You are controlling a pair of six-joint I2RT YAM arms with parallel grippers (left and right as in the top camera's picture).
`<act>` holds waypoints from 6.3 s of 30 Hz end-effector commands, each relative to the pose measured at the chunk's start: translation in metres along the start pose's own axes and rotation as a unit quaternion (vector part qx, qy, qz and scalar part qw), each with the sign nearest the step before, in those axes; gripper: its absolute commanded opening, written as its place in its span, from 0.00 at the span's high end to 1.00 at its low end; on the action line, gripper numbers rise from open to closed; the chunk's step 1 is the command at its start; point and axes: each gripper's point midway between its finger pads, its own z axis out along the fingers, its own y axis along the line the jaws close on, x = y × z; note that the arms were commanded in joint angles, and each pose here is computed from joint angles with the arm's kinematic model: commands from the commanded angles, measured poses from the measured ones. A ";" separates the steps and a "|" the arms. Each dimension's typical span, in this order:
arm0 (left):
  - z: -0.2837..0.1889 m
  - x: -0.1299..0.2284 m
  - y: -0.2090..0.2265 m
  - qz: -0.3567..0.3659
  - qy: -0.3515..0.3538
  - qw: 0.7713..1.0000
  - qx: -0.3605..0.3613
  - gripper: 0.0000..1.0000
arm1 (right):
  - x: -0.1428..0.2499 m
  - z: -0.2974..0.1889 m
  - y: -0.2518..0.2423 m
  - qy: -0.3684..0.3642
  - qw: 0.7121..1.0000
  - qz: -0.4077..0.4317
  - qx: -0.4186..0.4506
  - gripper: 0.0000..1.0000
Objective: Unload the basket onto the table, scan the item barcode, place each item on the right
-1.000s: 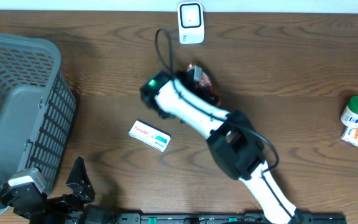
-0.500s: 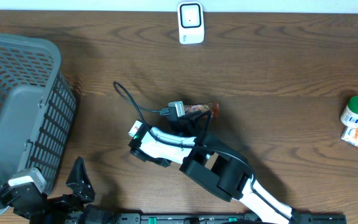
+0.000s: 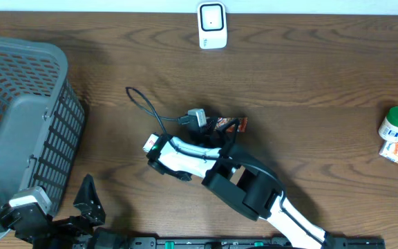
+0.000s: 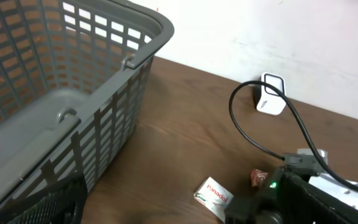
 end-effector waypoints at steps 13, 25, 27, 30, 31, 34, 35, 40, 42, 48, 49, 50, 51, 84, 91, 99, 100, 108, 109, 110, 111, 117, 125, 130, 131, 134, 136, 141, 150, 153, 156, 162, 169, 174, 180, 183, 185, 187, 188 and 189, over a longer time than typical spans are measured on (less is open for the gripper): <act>0.000 0.000 -0.001 -0.001 0.000 1.000 0.003 0.03 | 0.005 -0.014 0.103 0.069 0.961 -0.184 -0.196 0.01; 0.000 0.000 -0.001 -0.001 0.000 1.000 0.003 0.03 | -0.009 -0.023 0.088 0.050 0.951 -0.229 -0.201 0.01; 0.000 0.000 -0.001 -0.001 0.000 1.000 0.003 0.03 | -0.021 -0.026 0.078 0.046 0.953 -0.217 -0.204 0.01; 0.000 0.000 -0.001 -0.001 0.000 1.000 0.003 0.03 | -0.042 -0.030 0.062 0.036 0.956 -0.199 -0.214 0.01; 0.000 0.000 -0.001 -0.001 0.000 1.000 0.003 0.03 | -0.050 -0.032 0.055 0.032 0.957 -0.191 -0.217 0.01; 0.000 0.000 -0.001 -0.001 0.000 1.000 0.003 0.03 | -0.064 -0.040 0.044 0.031 0.949 -0.189 -0.251 0.01; 0.000 0.000 -0.001 -0.001 0.000 1.000 0.003 0.03 | -0.065 -0.045 0.043 0.035 0.942 -0.195 -0.272 0.01; 0.000 0.000 -0.001 -0.001 0.000 1.000 0.003 0.03 | -0.045 -0.064 0.052 0.118 0.900 -0.163 -0.388 0.01; 0.000 0.000 -0.001 -0.001 0.000 1.000 0.003 0.03 | -0.030 -0.064 0.055 0.185 0.880 -0.124 -0.420 0.01; 0.000 0.000 -0.001 -0.001 0.000 1.000 0.003 0.03 | -0.006 -0.057 0.060 0.382 0.753 -0.017 -0.536 0.01; 0.000 0.000 -0.001 -0.001 0.000 1.000 0.003 0.03 | -0.006 -0.049 0.058 0.394 0.744 -0.005 -0.539 0.03; 0.000 0.000 -0.001 -0.001 0.000 1.000 0.003 0.03 | -0.006 -0.040 0.055 0.406 0.738 0.008 -0.539 0.04; 0.000 0.000 -0.001 -0.001 0.000 1.000 0.003 0.03 | -0.005 -0.032 0.053 0.416 0.732 0.020 -0.539 0.04; 0.000 0.000 -0.001 -0.001 0.000 1.000 0.003 0.03 | 0.113 0.029 0.060 0.543 0.523 0.266 -0.601 0.01; 0.000 0.000 -0.001 -0.001 0.000 1.000 0.003 0.03 | 0.113 0.039 0.068 0.543 0.550 0.283 -0.568 0.08; 0.000 0.000 -0.001 -0.001 0.000 1.000 0.003 0.03 | 0.116 0.063 0.077 0.494 0.633 0.269 -0.531 0.99; 0.000 0.000 -0.001 -0.001 0.000 1.000 0.003 0.03 | 0.113 0.068 0.079 0.480 0.644 0.270 -0.531 0.99; 0.000 0.000 -0.001 -0.001 0.000 1.000 0.003 0.03 | 0.044 0.085 0.032 0.372 0.679 0.290 -0.563 0.98; 0.000 0.000 -0.001 -0.001 0.000 1.000 0.003 0.03 | 0.032 0.086 0.019 0.347 0.692 0.289 -0.563 0.98; 0.000 0.000 -0.001 -0.001 0.000 1.000 0.003 0.03 | 0.016 0.088 0.000 0.315 0.710 0.286 -0.561 0.99; 0.000 0.000 -0.001 -0.001 0.000 1.000 0.003 0.03 | -0.008 0.089 -0.034 0.262 0.744 0.278 -0.548 0.99; 0.000 0.000 -0.001 -0.001 0.000 1.000 0.003 0.03 | -0.014 0.106 -0.150 0.178 0.882 0.215 -0.380 0.98; 0.000 0.000 -0.001 -0.001 0.000 1.000 0.003 0.03 | -0.002 0.117 -0.219 0.142 0.966 0.104 -0.189 0.98; 0.000 0.000 -0.001 -0.001 0.000 1.000 0.003 0.03 | -0.004 0.106 -0.204 0.125 0.980 0.001 -0.154 0.98; 0.000 0.000 -0.001 -0.001 0.000 1.000 0.003 0.03 | -0.005 0.102 -0.196 0.119 0.980 -0.015 -0.158 0.98; 0.000 0.000 -0.001 -0.001 0.000 1.000 0.003 0.03 | -0.007 0.082 -0.159 0.093 0.973 -0.115 -0.177 0.98; 0.000 0.000 -0.001 -0.001 0.000 1.000 0.003 0.03 | -0.004 0.070 -0.135 0.083 0.964 -0.159 -0.197 0.98; 0.000 0.000 -0.001 -0.001 0.000 1.000 0.003 0.03 | 0.014 0.034 -0.079 0.057 0.931 -0.281 -0.226 0.99; 0.000 0.000 -0.001 -0.001 0.000 1.000 0.003 0.03 | 0.035 -0.078 -0.010 -0.038 0.865 -0.367 -0.340 0.98; 0.000 0.000 -0.001 -0.001 0.000 1.000 0.003 0.03 | 0.041 -0.121 0.004 -0.059 0.848 -0.349 -0.396 0.75; 0.000 0.000 -0.001 -0.001 0.000 1.000 0.003 0.03 | 0.050 -0.150 0.014 -0.048 0.834 -0.318 -0.448 0.48; 0.000 0.000 -0.001 -0.001 0.000 1.000 0.003 0.03 | 0.057 -0.164 0.021 0.027 0.834 -0.233 -0.500 0.18; 0.000 0.000 -0.001 -0.001 0.000 1.000 0.003 0.03 | 0.026 -0.169 0.011 0.061 0.818 -0.153 -0.551 0.77; 0.000 0.000 -0.001 -0.001 0.000 1.000 0.003 0.03 | 0.005 -0.140 -0.009 0.104 0.814 -0.081 -0.565 0.99; 0.000 0.000 -0.001 -0.001 0.000 1.000 0.003 0.03 | 0.011 -0.079 -0.028 0.186 0.823 -0.033 -0.536 0.99; 0.000 0.000 -0.001 -0.001 0.000 1.000 0.003 0.03 | 0.023 -0.061 -0.024 0.233 0.809 -0.018 -0.539 0.99; 0.000 0.000 -0.001 -0.001 0.000 1.000 0.003 0.02 | 0.030 -0.053 -0.019 0.254 0.803 -0.015 -0.539 0.99; 0.000 0.000 -0.001 -0.001 0.000 1.000 0.003 0.03 | 0.037 -0.046 -0.015 0.269 0.802 -0.016 -0.533 0.99; 0.000 0.000 -0.001 -0.001 0.000 1.000 0.003 0.03 | 0.041 -0.043 -0.013 0.277 0.802 -0.018 -0.529 0.99; 0.000 0.000 -0.001 -0.001 0.000 1.000 0.003 0.03 | 0.045 -0.041 -0.010 0.283 0.802 -0.022 -0.526 0.99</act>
